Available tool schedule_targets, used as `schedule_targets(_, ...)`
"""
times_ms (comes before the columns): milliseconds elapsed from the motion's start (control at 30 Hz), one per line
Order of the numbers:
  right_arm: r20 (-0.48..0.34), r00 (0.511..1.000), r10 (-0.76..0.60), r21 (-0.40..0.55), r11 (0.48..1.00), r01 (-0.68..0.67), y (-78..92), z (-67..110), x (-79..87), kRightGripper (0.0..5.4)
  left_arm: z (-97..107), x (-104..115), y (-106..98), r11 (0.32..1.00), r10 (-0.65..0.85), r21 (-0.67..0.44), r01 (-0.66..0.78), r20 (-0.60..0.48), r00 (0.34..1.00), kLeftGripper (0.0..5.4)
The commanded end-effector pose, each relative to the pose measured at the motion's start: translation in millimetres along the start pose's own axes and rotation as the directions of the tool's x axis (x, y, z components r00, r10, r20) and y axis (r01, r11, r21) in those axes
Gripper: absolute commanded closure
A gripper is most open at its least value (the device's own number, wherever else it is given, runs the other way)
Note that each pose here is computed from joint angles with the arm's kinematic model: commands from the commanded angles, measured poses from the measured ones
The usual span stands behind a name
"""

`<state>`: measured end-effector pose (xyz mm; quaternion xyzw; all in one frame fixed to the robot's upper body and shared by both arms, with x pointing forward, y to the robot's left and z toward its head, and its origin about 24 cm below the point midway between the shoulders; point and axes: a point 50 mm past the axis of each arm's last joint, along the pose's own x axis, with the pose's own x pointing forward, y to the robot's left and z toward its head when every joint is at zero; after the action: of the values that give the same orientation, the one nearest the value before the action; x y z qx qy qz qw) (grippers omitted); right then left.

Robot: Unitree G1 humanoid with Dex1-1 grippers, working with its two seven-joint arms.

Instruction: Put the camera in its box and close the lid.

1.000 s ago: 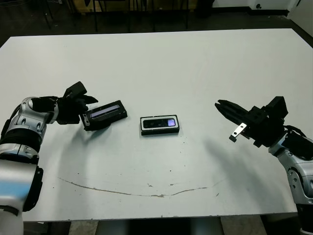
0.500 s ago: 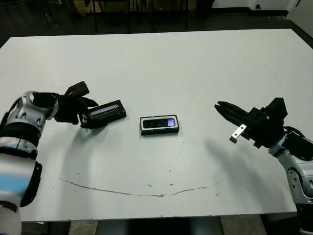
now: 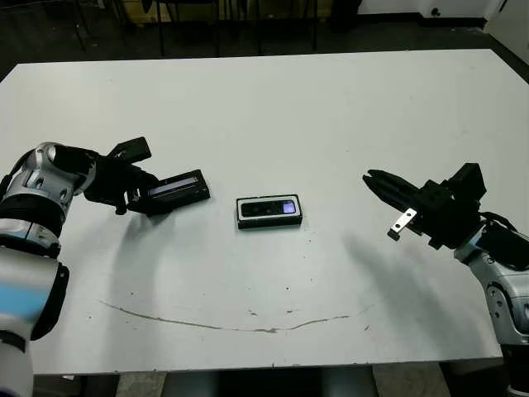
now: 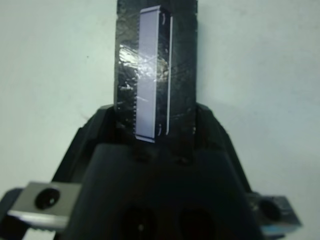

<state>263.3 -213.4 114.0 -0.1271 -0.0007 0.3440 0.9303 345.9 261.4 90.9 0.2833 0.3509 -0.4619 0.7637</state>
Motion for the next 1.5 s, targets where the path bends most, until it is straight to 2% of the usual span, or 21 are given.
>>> schedule_targets(33,-0.030,1.000,0.004,0.005,1.000,-0.004,0.0,-4.8,-1.7,5.40,-37,10,-15,0.985,-0.060,-0.166,0.044,-0.092,0.994,2.76)
schedule_targets(167,-0.027,1.000,0.005,-0.001,1.000,-0.005,0.1,-5.1,-1.5,5.40,-34,10,-13,0.972,0.030,-0.234,-0.018,0.049,0.998,2.76)
schedule_targets(300,-0.035,0.999,-0.002,0.001,1.000,0.002,0.6,-5.8,-1.8,5.40,-28,8,-13,0.955,0.159,-0.288,-0.074,0.284,0.945,2.76)
schedule_targets(400,-0.033,0.999,0.001,0.005,1.000,-0.001,1.2,-7.4,-1.7,5.40,-18,3,-15,0.963,0.207,-0.244,-0.115,0.395,0.895,2.76)
schedule_targets(533,-0.026,1.000,0.011,0.012,1.000,-0.011,3.5,-8.7,-0.3,5.40,2,-5,-19,0.983,0.162,-0.160,-0.096,0.481,0.862,2.76)
schedule_targets(700,-0.038,0.999,0.013,0.009,1.000,-0.012,5.7,-8.6,1.3,5.40,26,-6,-27,0.996,0.064,-0.088,-0.025,0.473,0.879,2.77)
schedule_targets(933,-0.060,0.998,0.003,0.032,0.999,-0.001,7.4,-8.8,-0.1,5.40,48,8,-38,0.996,-0.059,-0.033,0.083,0.457,0.887,2.77)
schedule_targets(1133,-0.070,0.998,0.002,0.019,1.000,0.000,7.8,-7.2,-2.7,5.40,55,21,-39,0.993,-0.120,0.029,0.119,0.401,0.908,2.77)
schedule_targets(1500,-0.024,0.999,0.026,0.025,0.999,-0.025,7.5,-12.2,-2.2,5.40,59,38,-40,0.981,-0.171,-0.018,0.191,0.369,0.914,2.77)
